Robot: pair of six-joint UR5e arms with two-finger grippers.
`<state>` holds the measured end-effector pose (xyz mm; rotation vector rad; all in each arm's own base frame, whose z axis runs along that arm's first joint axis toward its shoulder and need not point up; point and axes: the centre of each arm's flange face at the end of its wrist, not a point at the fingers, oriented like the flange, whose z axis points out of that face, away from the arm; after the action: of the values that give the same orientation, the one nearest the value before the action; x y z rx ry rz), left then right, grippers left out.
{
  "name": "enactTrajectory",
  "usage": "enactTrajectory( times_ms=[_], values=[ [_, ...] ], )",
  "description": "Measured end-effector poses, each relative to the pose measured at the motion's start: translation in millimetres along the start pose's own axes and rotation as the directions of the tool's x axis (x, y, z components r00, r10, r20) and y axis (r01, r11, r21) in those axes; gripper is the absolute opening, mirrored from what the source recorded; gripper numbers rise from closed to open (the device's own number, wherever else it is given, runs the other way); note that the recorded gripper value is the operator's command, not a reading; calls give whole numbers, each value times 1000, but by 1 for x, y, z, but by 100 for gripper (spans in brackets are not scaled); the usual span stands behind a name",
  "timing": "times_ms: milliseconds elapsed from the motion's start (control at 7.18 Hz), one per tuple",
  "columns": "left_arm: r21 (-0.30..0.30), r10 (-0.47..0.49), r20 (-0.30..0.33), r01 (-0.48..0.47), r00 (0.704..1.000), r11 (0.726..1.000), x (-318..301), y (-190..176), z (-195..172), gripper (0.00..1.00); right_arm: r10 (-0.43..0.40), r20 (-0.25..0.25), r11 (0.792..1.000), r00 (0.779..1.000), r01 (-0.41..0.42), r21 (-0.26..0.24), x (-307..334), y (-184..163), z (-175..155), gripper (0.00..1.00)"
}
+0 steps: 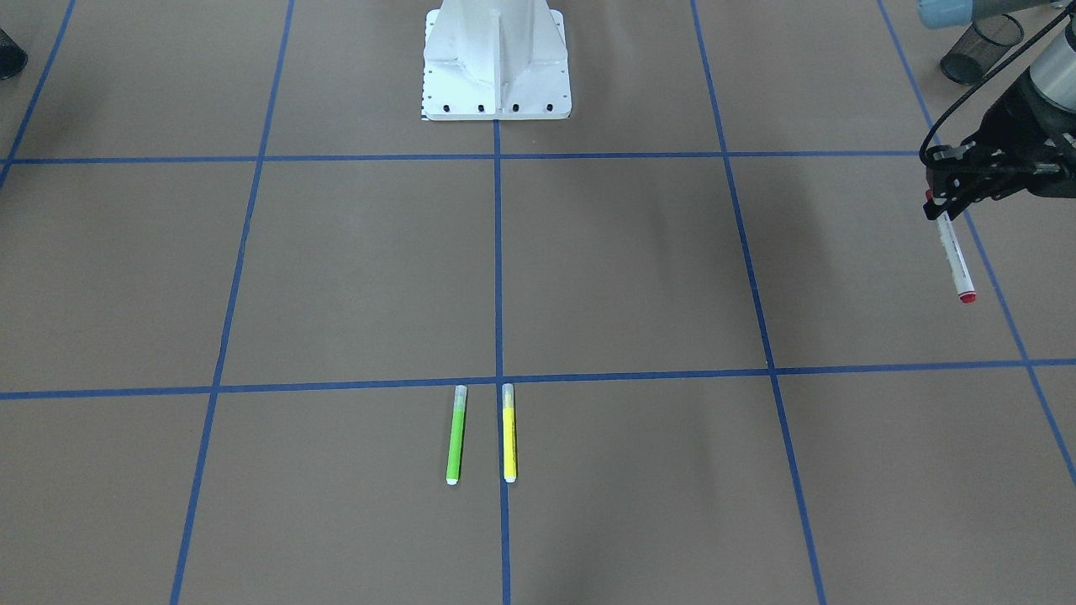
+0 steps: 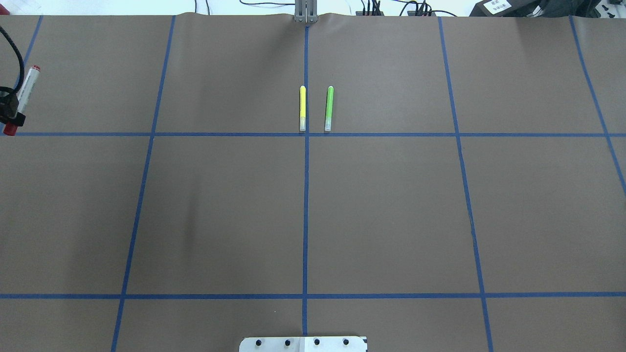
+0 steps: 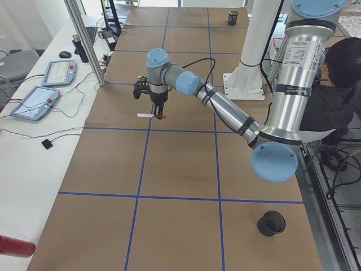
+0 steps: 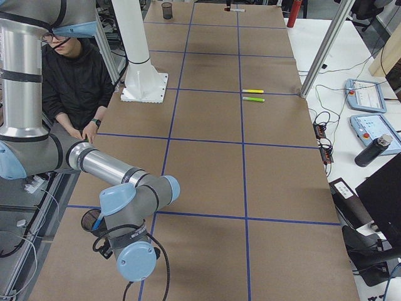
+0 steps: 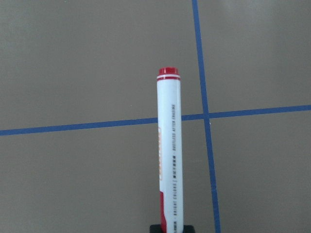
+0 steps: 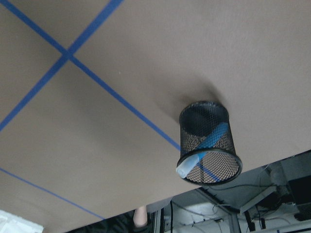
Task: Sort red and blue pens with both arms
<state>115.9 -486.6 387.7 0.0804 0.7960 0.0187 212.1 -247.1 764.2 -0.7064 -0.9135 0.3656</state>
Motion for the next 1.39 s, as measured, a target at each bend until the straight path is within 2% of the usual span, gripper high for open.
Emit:
enactTrajectory(
  times_ms=[139,279,418,557,697,836,975,1114,1393],
  values=[
    [-23,-13,19,13,1000,1000,-24,14,8,0,-60,-69,988,996,69,138,-16,-18,-23,99],
    [-54,-11,41,14,999,998,-57,31,17,0,-102,-146,953,984,139,270,-40,-39,-40,99],
    [-85,-21,64,27,998,996,-96,52,24,0,-123,-203,906,971,193,376,-72,-56,-51,99],
    [-115,-41,86,51,995,992,-141,77,29,0,-136,-226,860,965,228,456,-111,-68,-58,99],
    [-139,-63,103,77,993,987,-192,103,31,0,-151,-217,826,965,244,509,-154,-78,-63,99],
    [-166,-97,114,115,989,979,-241,133,32,0,-172,-202,801,964,256,541,-200,-85,-70,99],
    [-210,-142,119,165,983,964,-280,164,33,0,-195,-195,786,961,273,555,-238,-89,-77,99],
    [-268,-204,118,229,972,936,-308,195,29,0,-222,-182,779,958,287,557,-271,-90,-81,99],
    [-389,-360,97,368,928,844,-346,260,21,0,-268,-154,774,951,308,554,-328,-82,-81,99]
  ],
)
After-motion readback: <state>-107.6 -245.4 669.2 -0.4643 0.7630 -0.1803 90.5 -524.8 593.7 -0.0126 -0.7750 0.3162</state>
